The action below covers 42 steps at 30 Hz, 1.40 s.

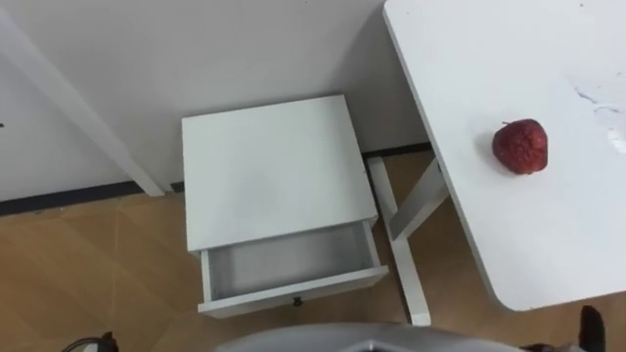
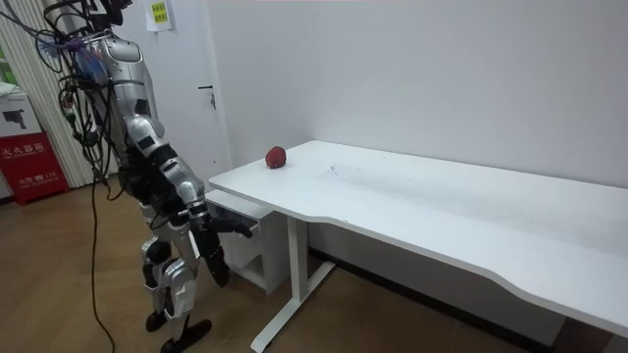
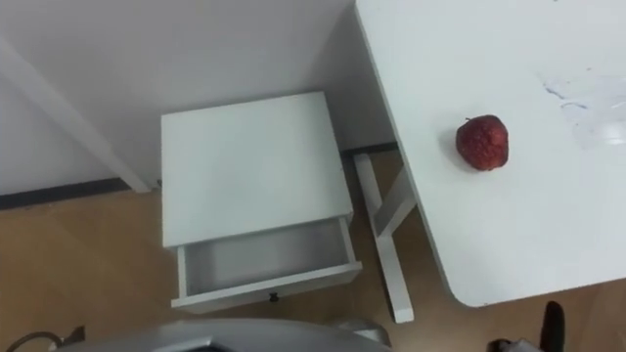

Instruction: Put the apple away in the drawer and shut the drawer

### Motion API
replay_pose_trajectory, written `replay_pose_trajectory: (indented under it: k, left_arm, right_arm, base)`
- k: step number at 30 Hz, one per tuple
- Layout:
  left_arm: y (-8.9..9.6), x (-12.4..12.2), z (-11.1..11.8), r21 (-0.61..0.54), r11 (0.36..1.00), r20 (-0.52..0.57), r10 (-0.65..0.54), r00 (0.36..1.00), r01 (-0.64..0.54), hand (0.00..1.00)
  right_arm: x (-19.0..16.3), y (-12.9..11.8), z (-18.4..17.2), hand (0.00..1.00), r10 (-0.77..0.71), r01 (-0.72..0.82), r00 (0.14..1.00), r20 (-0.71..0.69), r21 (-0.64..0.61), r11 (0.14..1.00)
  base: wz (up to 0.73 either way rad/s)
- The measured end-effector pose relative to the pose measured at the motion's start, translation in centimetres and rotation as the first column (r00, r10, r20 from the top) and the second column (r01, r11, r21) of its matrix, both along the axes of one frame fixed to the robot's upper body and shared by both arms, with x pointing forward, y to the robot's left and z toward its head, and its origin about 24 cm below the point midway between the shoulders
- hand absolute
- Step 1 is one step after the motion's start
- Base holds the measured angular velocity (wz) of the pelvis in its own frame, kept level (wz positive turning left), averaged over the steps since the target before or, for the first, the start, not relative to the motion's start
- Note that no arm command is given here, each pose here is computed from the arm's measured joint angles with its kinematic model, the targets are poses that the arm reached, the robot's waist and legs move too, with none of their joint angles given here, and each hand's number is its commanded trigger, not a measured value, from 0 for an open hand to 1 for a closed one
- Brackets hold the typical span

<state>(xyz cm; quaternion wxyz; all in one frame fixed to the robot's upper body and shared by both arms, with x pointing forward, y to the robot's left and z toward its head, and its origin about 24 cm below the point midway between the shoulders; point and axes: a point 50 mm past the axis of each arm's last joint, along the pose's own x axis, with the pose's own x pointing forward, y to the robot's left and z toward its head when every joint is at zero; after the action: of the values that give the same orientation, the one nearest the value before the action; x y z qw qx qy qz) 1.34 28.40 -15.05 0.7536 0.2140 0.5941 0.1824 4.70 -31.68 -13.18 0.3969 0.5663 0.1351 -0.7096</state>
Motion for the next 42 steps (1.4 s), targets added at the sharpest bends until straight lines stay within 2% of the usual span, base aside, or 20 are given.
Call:
replay_pose_trajectory:
  k: [3,6,10,12,15,20,26,30,35,37,42]
  left_arm:
    - [0.2,0.5,0.2,0.012,1.0,0.022,-0.008,1.0,0.007,0.0]
    - [0.4,0.5,0.4,0.02,1.0,0.032,-0.014,0.999,0.014,0.0]
    - [0.4,1.1,0.5,0.02,1.0,0.06,-0.025,0.998,0.023,0.0]
    - [0.3,1.3,0.5,0.02,0.999,0.071,-0.03,0.997,0.029,0.0]
    - [0.1,1.8,0.5,0.014,0.999,0.089,-0.036,0.995,0.034,0.0]
    - [-0.5,2.6,0.4,0.004,0.997,0.11,-0.081,0.991,0.081,0.0]
    - [-0.9,2.3,0.2,-0.008,0.994,0.098,-0.106,0.99,0.107,0.0]
    - [-1.4,2.1,0.0,-0.033,0.989,0.081,-0.14,0.987,0.143,0.0]
    - [-1.6,2.3,0.0,-0.037,0.986,0.092,-0.157,0.983,0.161,0.0]
    - [-1.6,2.2,0.0,-0.042,0.986,0.091,-0.159,0.983,0.163,0.0]
    - [-1.7,2.1,0.0,-0.06,0.984,0.086,-0.162,0.983,0.167,0.0]
  right_arm:
    - [1.6,-2.2,2.2,0.0,-0.03,0.033,0.999,0.041,-0.072,0.997]
    - [3.0,-5.3,5.3,0.0,-0.04,0.052,0.997,0.067,-0.194,0.98]
    - [4.2,-8.0,10.0,0.0,-0.011,-0.002,0.999,-0.03,-0.408,0.913]
    - [5.0,-8.4,12.1,0.0,-0.001,-0.024,0.999,-0.05,-0.492,0.871]
    - [5.7,-8.6,14.6,0.0,-0.013,-0.084,0.988,-0.154,-0.606,0.791]
    - [7.6,-7.3,16.6,0.0,0.02,-0.276,0.939,-0.343,-0.718,0.64]
    - [9.2,-5.8,17.5,0.0,0.046,-0.466,0.864,-0.502,-0.76,0.452]
    - [10.6,-4.6,17.2,0.0,0.141,-0.577,0.813,-0.565,-0.747,0.332]
    - [12.2,-2.6,16.4,0.0,0.264,-0.719,0.688,-0.676,-0.683,0.126]
    - [12.5,-1.8,15.9,0.0,0.292,-0.777,0.608,-0.739,-0.63,0.023]
    - [12.6,-1.2,15.4,0.0,0.329,-0.807,0.534,-0.779,-0.586,-0.076]
  base:
    - [0.07]
    - [0.14]
    - [0.01]
    - [-0.08]
    - [0.01]
    - [0.01]
    - [0.02]
    - [-0.01]
    - [0.0]
    - [0.0]
    - [-0.01]
